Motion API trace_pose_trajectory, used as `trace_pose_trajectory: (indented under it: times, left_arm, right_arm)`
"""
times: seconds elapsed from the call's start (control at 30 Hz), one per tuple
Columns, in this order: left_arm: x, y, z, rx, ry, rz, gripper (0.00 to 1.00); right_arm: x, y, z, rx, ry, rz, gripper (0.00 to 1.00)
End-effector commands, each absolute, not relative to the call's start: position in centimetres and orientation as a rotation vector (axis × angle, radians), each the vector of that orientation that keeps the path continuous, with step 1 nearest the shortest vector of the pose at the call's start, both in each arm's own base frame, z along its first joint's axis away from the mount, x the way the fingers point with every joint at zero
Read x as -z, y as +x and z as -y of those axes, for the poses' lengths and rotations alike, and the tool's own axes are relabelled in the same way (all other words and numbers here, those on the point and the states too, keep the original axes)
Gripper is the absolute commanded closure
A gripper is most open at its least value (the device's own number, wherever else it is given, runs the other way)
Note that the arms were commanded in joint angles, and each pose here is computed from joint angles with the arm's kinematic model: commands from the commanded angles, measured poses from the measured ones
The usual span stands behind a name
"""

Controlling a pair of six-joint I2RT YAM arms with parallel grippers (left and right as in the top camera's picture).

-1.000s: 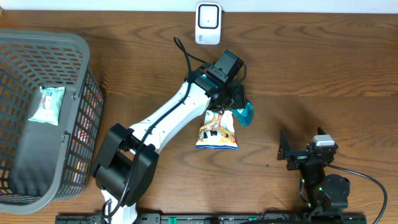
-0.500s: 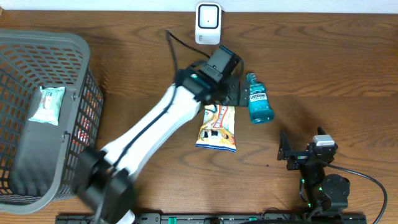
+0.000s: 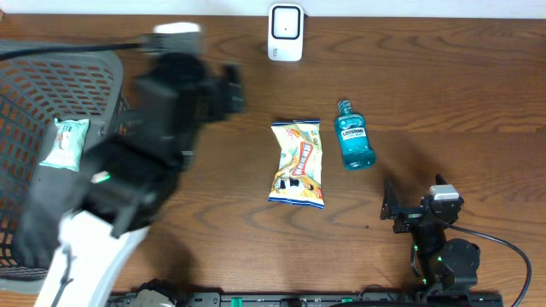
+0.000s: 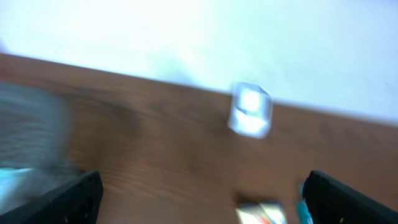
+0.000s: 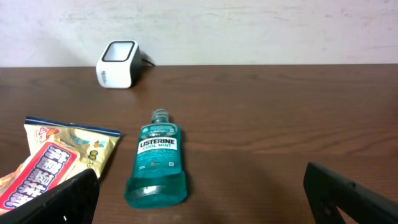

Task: Scan the item barcode
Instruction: 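Set the Listerine bottle down right of the snack bag, withdraw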

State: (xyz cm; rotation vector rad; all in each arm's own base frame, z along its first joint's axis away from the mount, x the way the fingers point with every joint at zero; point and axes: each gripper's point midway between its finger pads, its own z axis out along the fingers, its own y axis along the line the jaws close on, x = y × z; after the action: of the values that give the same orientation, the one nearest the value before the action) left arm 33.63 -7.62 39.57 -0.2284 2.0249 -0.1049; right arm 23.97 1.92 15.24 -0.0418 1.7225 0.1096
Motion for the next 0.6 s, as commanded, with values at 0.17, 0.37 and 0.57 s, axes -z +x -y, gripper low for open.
trace_pose_trajectory:
  times: [0.17,0.37,0.57]
  left_arm:
    - [-42.8,30.4,-5.6,-0.115,-0.638,-1.844,0.02]
    - [-40.0,27.5,-12.2,-0.224,-0.975,-1.83,0.02]
    - [-36.0,26.0,-16.4,-0.193,-1.244,-1.877,0.02]
  right_arm:
    - [-15.2,23.9,-2.1,-0.104,-0.059,-1.72,0.01]
    - [-15.2,23.9,-2.1,-0.104,-0.059,-1.72,0.01]
    - [-15.2,23.9,-2.1,-0.104,-0.06,-1.72,0.01]
